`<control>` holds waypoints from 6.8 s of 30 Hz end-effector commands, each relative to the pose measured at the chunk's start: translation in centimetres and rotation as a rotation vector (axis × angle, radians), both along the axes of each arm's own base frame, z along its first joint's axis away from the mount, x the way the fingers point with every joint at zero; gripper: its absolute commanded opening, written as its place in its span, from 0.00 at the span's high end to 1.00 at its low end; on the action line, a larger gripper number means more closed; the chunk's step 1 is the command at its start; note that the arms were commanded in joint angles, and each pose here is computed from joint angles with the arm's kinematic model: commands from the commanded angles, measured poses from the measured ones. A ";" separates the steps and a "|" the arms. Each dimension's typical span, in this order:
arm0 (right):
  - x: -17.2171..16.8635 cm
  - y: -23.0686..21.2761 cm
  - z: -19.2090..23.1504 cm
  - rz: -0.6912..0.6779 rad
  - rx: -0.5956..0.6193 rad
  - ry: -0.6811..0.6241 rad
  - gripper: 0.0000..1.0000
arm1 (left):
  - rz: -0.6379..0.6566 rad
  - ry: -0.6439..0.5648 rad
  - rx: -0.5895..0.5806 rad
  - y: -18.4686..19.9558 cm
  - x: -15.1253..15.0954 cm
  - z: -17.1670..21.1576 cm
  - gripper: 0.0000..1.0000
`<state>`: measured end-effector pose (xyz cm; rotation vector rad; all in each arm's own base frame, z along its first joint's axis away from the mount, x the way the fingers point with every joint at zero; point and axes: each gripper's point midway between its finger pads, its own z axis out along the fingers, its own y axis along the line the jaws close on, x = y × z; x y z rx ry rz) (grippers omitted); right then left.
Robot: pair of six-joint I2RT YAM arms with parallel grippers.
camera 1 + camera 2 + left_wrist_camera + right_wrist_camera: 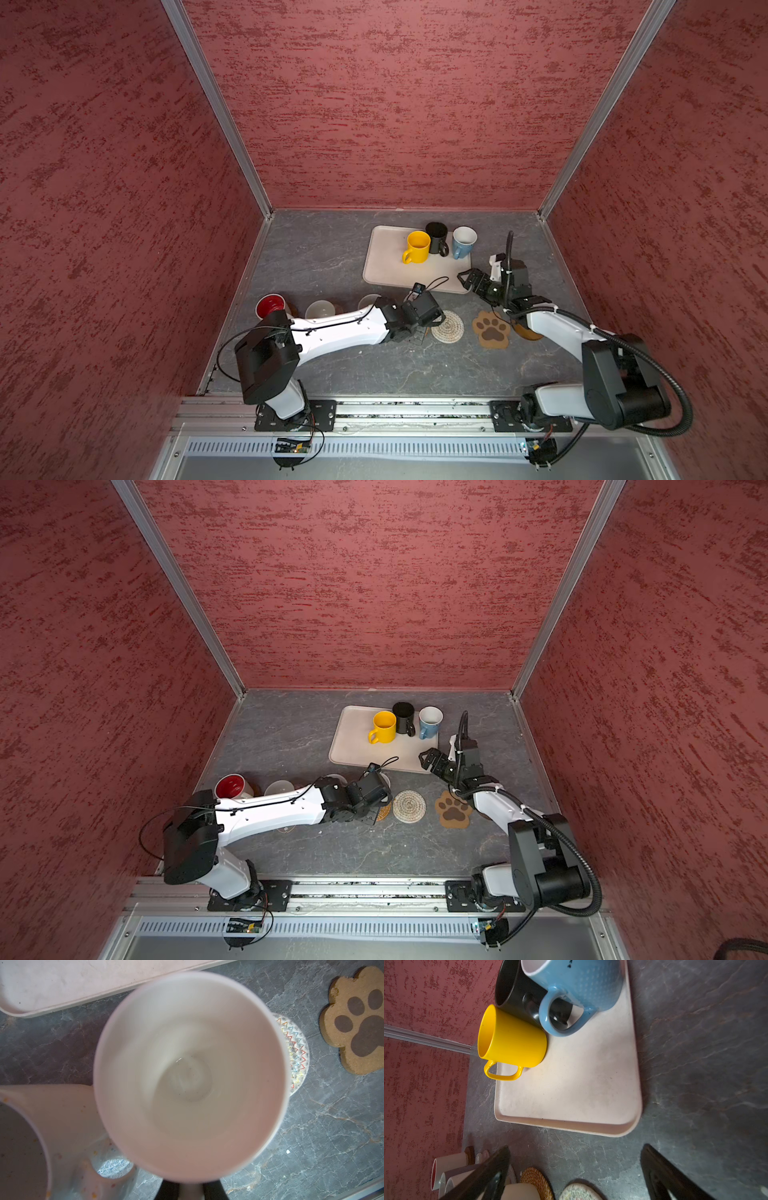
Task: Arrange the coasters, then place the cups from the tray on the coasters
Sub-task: 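Carry the white mug to the rattan coaster while the right gripper nears the tray, then set the white mug down, open left gripper while right gripper nears blue mug, then draw the left gripper back while the right gripper lowers onto the blue flower mug, then grasp the blue flower mug's rim with the right gripper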
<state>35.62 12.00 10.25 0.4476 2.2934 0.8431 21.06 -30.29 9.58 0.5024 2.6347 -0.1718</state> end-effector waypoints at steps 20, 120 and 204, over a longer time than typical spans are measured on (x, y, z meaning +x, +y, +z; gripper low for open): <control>1.3 0.6 1.0 0.015 0.004 -0.046 0.02 | 0.040 -0.036 -0.017 0.7 0.2 0.0 1.00; 11.8 -2.7 -2.7 -0.221 -0.547 0.085 0.37 | 0.288 -0.210 -0.310 14.6 4.6 7.5 0.00; 12.0 -0.6 2.7 -0.035 -0.608 -0.112 1.00 | 0.312 -0.186 -0.312 14.7 4.3 8.2 0.00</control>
